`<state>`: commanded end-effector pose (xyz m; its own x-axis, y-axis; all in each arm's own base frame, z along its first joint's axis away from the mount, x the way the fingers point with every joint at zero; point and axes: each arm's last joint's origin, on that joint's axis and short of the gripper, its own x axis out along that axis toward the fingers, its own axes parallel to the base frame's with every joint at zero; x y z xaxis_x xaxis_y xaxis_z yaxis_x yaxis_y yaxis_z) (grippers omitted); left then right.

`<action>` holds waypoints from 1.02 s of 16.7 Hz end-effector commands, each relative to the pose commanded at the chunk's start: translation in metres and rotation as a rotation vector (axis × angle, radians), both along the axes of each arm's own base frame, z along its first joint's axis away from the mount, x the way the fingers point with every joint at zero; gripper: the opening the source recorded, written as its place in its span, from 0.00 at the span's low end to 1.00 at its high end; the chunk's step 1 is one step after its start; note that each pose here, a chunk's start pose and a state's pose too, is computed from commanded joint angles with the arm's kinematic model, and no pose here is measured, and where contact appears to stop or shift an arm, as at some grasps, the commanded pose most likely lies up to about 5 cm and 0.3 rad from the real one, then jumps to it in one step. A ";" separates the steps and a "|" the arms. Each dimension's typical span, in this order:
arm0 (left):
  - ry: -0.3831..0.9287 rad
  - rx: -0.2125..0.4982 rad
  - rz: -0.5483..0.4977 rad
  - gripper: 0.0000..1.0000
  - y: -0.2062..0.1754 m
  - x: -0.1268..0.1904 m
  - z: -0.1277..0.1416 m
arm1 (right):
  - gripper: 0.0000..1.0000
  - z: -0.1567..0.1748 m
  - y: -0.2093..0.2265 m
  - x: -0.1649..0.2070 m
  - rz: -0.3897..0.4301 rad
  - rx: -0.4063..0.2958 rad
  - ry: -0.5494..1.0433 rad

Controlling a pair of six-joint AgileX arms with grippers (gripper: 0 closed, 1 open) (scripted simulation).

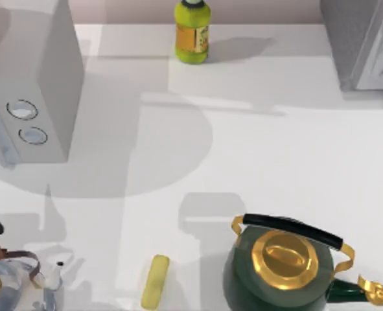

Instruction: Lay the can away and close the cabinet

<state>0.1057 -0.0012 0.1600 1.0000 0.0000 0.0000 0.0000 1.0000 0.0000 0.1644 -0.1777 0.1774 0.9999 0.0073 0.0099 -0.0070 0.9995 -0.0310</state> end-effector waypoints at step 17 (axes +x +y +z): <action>0.000 0.000 0.000 1.00 0.000 0.000 0.000 | 1.00 0.047 -0.063 0.012 0.020 -0.076 -0.020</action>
